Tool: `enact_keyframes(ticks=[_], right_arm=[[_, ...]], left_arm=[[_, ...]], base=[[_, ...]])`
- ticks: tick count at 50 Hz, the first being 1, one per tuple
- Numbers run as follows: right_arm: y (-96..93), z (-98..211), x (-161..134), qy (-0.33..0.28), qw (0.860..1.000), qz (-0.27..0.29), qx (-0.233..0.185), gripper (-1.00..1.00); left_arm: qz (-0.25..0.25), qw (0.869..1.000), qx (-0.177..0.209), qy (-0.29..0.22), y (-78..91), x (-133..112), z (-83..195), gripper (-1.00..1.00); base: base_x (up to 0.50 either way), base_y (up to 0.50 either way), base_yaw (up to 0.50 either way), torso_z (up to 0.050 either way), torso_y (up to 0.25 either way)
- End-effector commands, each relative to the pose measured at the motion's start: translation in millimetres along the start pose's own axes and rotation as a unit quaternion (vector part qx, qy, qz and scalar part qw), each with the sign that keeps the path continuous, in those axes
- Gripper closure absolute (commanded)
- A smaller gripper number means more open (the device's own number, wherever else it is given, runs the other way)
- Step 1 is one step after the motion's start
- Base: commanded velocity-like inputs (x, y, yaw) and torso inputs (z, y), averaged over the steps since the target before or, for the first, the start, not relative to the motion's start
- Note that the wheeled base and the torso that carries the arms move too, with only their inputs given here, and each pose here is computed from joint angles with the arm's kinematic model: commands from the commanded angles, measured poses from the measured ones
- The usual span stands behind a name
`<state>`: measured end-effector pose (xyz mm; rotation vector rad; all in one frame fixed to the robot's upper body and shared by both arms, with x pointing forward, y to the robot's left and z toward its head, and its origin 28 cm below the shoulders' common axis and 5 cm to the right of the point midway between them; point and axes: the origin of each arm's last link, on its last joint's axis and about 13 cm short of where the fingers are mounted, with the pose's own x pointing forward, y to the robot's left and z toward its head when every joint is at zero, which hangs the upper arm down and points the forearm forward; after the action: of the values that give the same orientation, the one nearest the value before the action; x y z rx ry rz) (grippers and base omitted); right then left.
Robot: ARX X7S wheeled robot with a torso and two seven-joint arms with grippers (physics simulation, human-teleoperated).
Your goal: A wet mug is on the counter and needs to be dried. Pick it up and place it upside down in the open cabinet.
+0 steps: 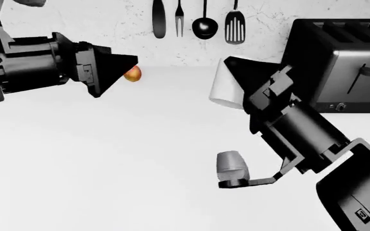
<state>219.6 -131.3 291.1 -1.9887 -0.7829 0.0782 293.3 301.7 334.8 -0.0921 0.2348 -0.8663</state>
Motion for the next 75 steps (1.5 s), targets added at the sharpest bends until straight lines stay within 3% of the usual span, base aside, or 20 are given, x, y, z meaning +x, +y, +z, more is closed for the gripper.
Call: enact_keyframes(ticks=[1,19,31,40,75], right_arm=[[-9.0,3,-1,-0.007,0.994,-0.062,-0.089,1.0],[-22.1,13,0,-0.02,0.985,-0.135,-0.105,1.0],[-12.8,20,7,-0.029,0.986,-0.138,-0.086,1.0],[-11.4,19,8,-0.027,0.987,-0.139,-0.078,1.0],[-21.3,30,4,-0.047,0.981,-0.184,-0.038,1.0]], left_arm=[[-0.055,0.998,0.022,0.01,-17.5,-6,-6,-1.0],[-0.068,0.998,-0.002,0.019,-25.5,6,-5,-1.0],[-0.108,0.994,-0.016,0.031,-54.7,6,-9,-1.0],[-0.13,0.991,-0.019,0.037,-63.2,6,-10,-1.0],[-0.172,0.983,-0.059,0.036,-73.7,11,-6,-1.0]], base=[[0.0,0.0,0.0,0.0,0.0],[0.0,0.0,0.0,0.0,0.001],[0.0,0.0,0.0,0.0,0.0],[0.0,0.0,0.0,0.0,0.001],[0.0,0.0,0.0,0.0,0.0]])
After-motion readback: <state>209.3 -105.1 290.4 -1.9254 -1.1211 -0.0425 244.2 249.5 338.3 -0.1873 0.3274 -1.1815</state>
